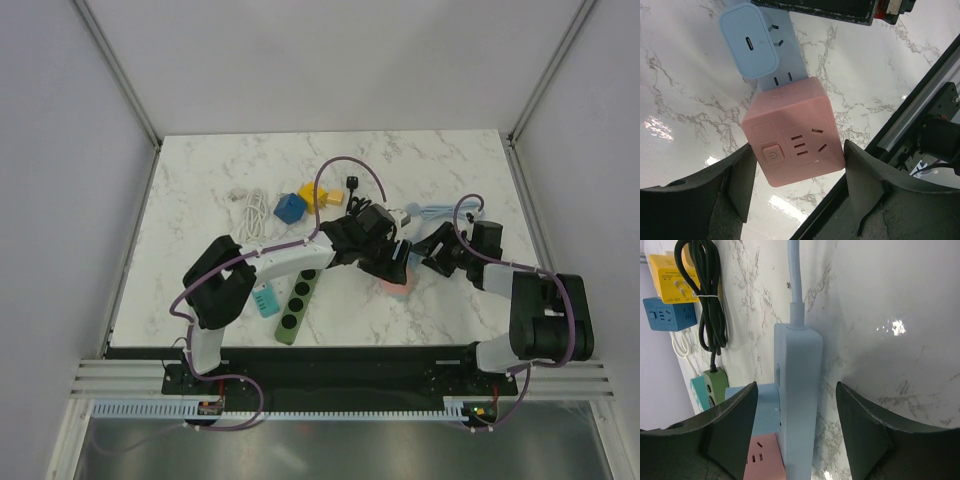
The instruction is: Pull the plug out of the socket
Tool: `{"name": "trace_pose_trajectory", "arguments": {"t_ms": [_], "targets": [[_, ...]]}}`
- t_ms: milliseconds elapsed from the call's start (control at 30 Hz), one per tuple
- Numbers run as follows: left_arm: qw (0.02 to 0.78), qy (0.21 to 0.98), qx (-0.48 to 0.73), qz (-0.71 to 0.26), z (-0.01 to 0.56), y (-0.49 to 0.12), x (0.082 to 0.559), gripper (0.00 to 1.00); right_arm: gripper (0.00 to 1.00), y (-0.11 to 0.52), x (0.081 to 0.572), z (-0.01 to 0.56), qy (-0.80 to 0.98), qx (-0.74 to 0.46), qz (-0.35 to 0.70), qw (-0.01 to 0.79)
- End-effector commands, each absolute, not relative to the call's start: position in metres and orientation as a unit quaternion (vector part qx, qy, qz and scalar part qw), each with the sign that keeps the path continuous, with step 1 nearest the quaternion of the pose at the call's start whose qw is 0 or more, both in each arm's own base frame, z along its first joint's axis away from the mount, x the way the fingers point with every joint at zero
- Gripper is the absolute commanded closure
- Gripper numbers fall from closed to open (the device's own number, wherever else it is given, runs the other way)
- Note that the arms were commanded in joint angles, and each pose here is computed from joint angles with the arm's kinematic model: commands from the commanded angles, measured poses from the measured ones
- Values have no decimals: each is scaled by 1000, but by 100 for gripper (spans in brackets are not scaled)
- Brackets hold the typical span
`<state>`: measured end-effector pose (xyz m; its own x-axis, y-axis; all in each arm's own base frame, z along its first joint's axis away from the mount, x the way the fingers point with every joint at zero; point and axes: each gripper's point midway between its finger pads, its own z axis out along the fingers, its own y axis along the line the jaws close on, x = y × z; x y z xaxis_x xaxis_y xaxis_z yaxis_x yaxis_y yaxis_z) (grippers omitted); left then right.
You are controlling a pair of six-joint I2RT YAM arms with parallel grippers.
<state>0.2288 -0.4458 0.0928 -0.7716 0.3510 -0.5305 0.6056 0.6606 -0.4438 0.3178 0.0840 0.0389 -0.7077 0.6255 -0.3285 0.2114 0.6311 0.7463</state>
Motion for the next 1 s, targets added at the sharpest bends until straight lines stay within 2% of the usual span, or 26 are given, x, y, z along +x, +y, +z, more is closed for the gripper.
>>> {"name": "trace_pose_trajectory", "arguments": {"t_ms": [0,400,633,667,700,733,967], "targets": [[222,853,276,-384,145,-461,220,98,29,88,327,47,839,228,375,320],[215,841,279,-411,162,-464,214,98,38,91,326,38,831,228,390,325],[204,843,275,-415,154,-465,212,98,66,96,325,31,824,224,404,327],[200,845,273,-414,149,-463,210,98,84,96,325,31,824,222,404,328],[194,846,271,-416,145,-463,208,98,95,96,326,30,825,222,403,329],[190,848,271,-414,140,-463,208,98,100,95,327,31,825,221,400,333],[200,860,247,-399,137,-452,219,98,100,89,321,21,844,204,359,342]]}}
